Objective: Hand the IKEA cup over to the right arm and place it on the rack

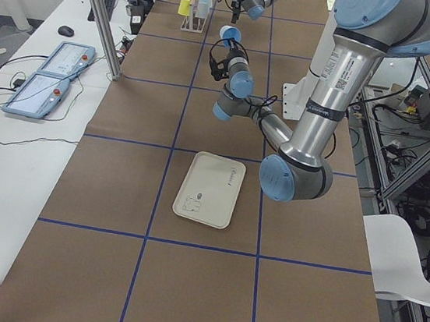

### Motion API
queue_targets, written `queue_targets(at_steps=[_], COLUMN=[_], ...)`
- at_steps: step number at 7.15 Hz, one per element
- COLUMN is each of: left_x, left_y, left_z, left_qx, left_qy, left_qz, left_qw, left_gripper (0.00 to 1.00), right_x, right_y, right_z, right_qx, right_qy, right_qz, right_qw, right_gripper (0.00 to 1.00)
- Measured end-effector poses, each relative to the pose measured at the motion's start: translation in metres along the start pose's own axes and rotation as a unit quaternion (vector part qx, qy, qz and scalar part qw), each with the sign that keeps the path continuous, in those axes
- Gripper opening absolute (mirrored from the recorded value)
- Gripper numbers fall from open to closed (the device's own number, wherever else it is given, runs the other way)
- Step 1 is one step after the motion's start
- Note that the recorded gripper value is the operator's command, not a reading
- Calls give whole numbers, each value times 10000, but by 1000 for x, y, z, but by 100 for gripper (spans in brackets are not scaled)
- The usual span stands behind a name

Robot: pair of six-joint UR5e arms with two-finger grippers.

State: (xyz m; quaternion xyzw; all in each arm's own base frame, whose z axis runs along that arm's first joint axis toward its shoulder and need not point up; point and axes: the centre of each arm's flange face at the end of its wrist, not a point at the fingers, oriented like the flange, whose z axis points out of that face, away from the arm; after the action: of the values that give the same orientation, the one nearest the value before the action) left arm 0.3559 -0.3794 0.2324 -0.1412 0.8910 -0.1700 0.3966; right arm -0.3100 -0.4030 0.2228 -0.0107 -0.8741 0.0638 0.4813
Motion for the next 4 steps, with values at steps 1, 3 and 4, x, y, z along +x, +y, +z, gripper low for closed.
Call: queue_targets(at_steps=[1, 3, 4], left_x=[3, 7, 4], left_y=[7, 21, 30], left_z=[6, 19, 27], left_qx=[-138, -417, -569], left_qy=[124, 268, 304], left_qz=[-189, -513, -616], left_qw=[9996, 9975, 9960], left_gripper=[0, 0, 0], right_x=[-1, -6, -8], right_y=[6, 17, 22], right_z=[2, 16, 23], right_qx=[-49, -219, -295], right_qy=[-211, -414, -465], right_qz=[38, 22, -33], right_qw=[9998, 9989, 9985], right_gripper=[100, 100, 100])
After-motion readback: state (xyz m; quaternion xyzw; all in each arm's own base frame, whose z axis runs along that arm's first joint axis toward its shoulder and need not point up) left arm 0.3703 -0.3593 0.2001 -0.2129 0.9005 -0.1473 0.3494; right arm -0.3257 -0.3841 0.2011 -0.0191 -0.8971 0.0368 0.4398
